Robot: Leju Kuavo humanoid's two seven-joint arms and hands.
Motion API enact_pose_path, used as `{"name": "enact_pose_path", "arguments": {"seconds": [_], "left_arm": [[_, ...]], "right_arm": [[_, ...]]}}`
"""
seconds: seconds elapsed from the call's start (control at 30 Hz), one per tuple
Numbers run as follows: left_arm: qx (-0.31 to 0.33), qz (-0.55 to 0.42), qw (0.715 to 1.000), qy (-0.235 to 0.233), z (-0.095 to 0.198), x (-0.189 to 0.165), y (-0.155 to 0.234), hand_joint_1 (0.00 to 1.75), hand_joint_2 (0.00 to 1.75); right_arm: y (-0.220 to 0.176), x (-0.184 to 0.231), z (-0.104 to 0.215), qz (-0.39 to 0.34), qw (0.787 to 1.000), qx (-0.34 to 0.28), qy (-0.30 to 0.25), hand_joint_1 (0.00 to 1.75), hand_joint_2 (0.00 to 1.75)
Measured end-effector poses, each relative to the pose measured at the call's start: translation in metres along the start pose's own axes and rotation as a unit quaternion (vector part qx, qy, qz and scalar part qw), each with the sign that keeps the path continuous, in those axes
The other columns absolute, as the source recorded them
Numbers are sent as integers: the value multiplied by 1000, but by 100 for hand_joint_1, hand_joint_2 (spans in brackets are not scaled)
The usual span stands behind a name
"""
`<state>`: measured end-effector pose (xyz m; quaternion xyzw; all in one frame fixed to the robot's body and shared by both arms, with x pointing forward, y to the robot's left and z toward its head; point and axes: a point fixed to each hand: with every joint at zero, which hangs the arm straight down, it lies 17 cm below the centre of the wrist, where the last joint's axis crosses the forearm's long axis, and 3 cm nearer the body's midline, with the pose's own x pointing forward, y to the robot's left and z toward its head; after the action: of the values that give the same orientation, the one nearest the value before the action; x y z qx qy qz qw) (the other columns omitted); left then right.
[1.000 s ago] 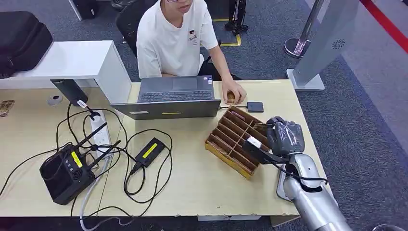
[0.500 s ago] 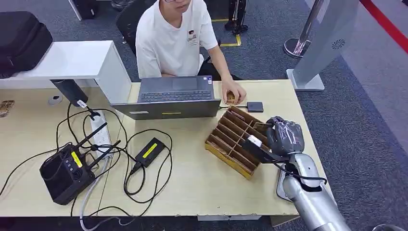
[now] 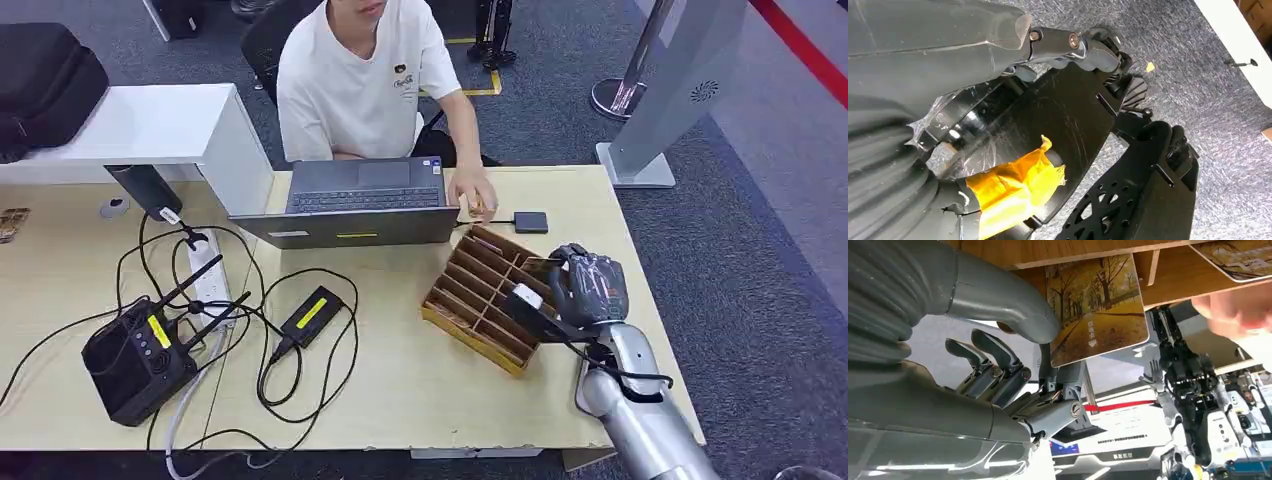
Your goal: Pass the card to the sensor for recognition and then transmit it.
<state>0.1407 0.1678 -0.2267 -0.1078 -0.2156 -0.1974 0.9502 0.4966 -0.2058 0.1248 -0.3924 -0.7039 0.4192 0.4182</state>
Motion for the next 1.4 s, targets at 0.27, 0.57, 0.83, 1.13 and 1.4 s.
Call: {"name": "enact_pose_path", "arguments": {"seconds": [0.27, 0.57, 0.83, 1.13, 1.4], "left_arm": [[-4, -1, 1000, 0, 0, 0, -2, 0, 175], [-7, -3, 1000, -3, 0, 2, -2, 0, 175], [-7, -5, 1000, -7, 0, 4, -2, 0, 175], [-8, -7, 1000, -8, 0, 5, -2, 0, 175], [-12, -9, 1000, -9, 0, 7, -3, 0, 175]], "right_arm": [[-3, 1, 0, -7, 1000, -10, 1, 175, 175], [-4, 1, 0, -8, 1000, -12, 0, 175, 175], [-4, 3, -1, -12, 1000, -14, 0, 175, 175], [-15, 5, -6, -23, 999, -34, 1, 175, 175], [-48, 14, -28, -22, 997, -71, -14, 175, 175]]}}
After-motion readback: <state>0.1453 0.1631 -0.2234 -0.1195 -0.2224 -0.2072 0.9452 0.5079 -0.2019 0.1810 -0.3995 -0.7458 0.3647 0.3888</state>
